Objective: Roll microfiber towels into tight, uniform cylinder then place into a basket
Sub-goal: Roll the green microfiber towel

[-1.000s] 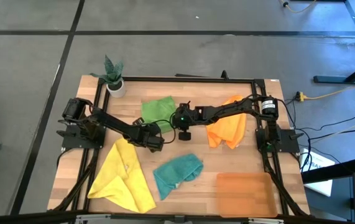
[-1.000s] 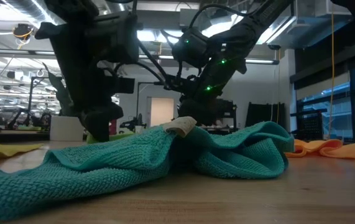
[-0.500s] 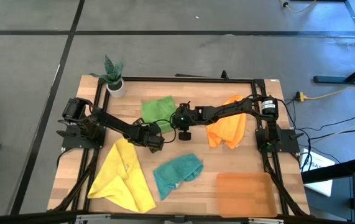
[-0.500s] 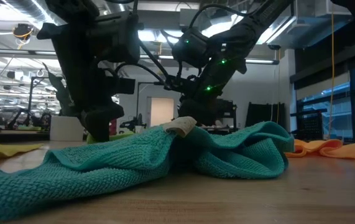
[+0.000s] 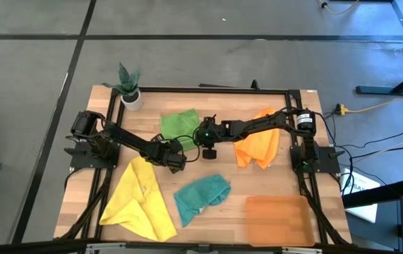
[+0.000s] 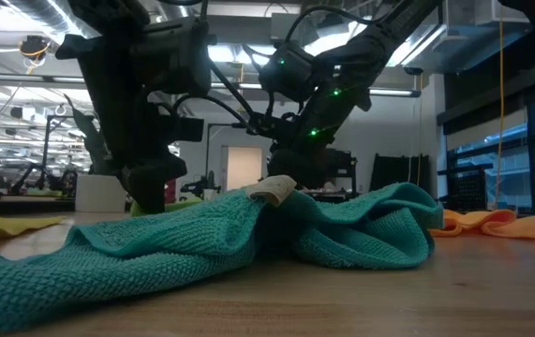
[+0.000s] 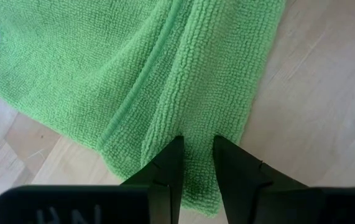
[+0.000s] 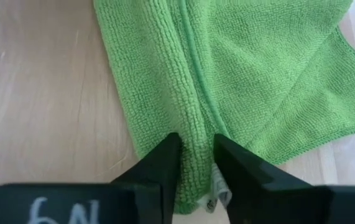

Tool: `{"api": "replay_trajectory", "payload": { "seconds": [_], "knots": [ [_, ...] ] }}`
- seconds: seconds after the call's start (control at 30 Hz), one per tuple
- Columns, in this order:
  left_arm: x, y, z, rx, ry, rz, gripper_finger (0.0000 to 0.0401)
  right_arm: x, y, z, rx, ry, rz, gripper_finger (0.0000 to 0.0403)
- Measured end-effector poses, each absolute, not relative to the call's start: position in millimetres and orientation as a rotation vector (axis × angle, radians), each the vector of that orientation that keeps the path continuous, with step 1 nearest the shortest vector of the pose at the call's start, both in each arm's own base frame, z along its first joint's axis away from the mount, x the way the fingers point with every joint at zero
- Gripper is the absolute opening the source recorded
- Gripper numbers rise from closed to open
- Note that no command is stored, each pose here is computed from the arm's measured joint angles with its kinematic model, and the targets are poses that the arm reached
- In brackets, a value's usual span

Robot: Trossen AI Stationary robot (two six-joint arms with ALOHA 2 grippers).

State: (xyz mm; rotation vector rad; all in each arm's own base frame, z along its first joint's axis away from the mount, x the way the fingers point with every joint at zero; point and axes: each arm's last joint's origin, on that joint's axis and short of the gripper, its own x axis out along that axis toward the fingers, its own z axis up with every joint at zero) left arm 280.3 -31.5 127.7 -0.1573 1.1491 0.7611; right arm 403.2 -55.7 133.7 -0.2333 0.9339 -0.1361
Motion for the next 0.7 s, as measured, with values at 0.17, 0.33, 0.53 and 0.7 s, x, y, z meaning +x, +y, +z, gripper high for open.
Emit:
{"api": "replay_trajectory", "payload": {
  "seconds": [0.17, 0.33, 0.53, 0.7],
  "knots": [
    [280.2, -31.5, 127.6, -0.157, 1.150, 0.761, 0.0080, 408.7, -56.4, 147.2, -0.230, 0.956, -0.135, 0.0135],
    [280.2, -31.5, 127.5, -0.158, 1.151, 0.760, 0.0080, 411.1, -56.7, 164.6, -0.225, 1.025, -0.125, 0.0138],
    [280.1, -31.5, 127.5, -0.159, 1.151, 0.760, 0.0080, 410.8, -56.7, 167.3, -0.220, 1.046, -0.123, 0.0138],
    [280.1, -31.5, 127.5, -0.180, 1.142, 0.774, 0.0080, 409.5, -57.0, 166.6, -0.202, 1.059, -0.131, 0.0138]
  ]
}}
